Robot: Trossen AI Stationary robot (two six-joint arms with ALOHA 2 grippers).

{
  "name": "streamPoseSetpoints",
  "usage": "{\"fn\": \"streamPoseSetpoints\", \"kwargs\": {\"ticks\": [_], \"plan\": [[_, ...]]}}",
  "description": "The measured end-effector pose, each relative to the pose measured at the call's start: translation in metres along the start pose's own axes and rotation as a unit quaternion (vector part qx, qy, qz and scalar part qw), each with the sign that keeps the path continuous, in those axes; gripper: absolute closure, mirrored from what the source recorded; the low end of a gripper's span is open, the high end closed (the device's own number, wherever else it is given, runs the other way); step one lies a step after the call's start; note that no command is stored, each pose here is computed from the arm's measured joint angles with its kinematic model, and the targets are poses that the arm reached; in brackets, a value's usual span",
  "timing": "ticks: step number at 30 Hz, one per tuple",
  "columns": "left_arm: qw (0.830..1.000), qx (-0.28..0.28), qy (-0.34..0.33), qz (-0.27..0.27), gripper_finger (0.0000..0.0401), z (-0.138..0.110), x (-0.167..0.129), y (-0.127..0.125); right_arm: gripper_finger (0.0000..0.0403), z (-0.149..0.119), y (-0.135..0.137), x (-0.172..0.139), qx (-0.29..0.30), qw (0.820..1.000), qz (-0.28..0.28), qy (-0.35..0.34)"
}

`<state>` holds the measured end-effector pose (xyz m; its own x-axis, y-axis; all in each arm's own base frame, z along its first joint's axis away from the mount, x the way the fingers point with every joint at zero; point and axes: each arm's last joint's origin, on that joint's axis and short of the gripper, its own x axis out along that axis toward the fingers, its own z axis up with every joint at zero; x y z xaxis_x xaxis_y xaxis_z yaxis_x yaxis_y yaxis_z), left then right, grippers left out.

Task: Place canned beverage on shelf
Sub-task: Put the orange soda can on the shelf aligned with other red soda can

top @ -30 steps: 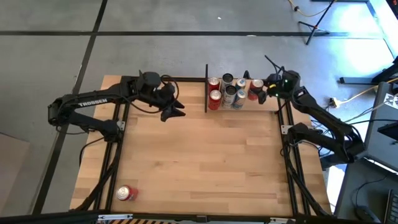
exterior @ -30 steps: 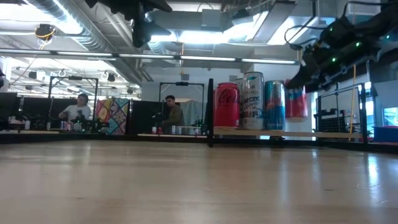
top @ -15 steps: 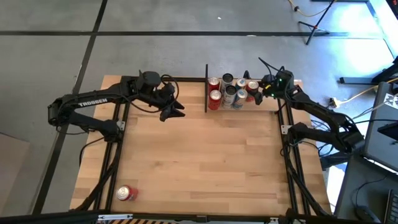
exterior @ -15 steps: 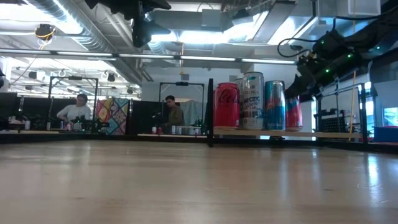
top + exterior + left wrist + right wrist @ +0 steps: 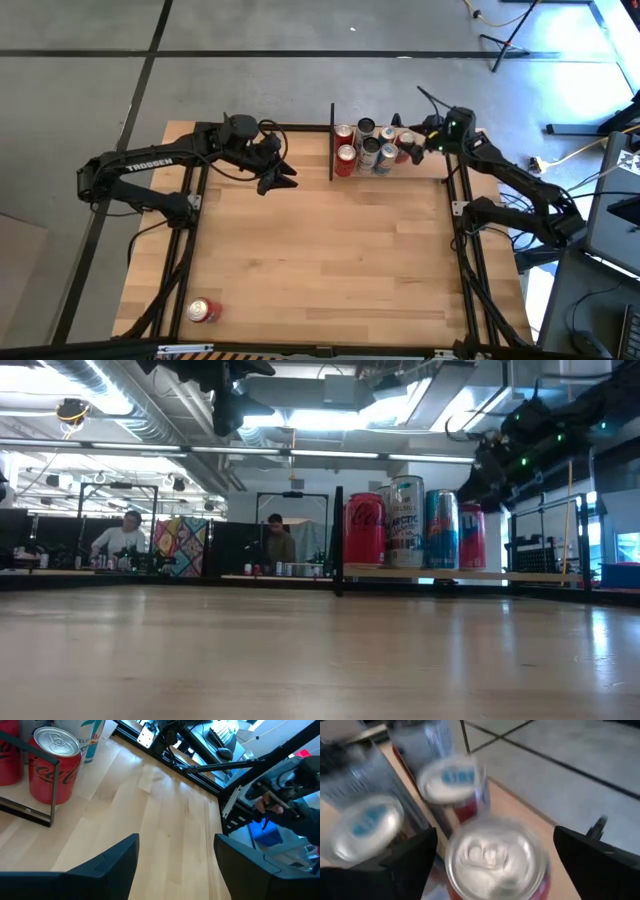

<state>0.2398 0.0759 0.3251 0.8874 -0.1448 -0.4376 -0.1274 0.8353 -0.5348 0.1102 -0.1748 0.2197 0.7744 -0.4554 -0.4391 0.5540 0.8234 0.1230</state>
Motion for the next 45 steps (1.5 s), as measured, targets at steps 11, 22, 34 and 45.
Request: {"fn": "streamPoseSetpoints", "kwargs": {"ticks": [11, 22, 34, 45], "plan": [[0.998, -0.065, -0.013, -0.006, 0.0148, 0.002, 0.001, -0.003, 0.0056, 0.084, 0.037, -0.057, -0.02, 0.997, 0.05, -0.052], [0.996, -0.064, -0.051, -0.02, 0.0149, -0.021, 0.023, -0.07, 0.0057, 0.11, 0.132, -0.068, -0.069, 0.96, 0.261, -0.069], [0.982, -0.056, -0.017, -0.18, 0.0168, -0.068, 0.019, -0.16, 0.0057, 0.095, 0.224, -0.071, -0.012, 0.937, 0.345, -0.049], [0.954, 0.049, 0.073, -0.287, 0.0048, -0.088, 0.012, -0.178, 0.0056, 0.064, 0.336, -0.066, 0.076, 0.927, 0.366, -0.005]]}}
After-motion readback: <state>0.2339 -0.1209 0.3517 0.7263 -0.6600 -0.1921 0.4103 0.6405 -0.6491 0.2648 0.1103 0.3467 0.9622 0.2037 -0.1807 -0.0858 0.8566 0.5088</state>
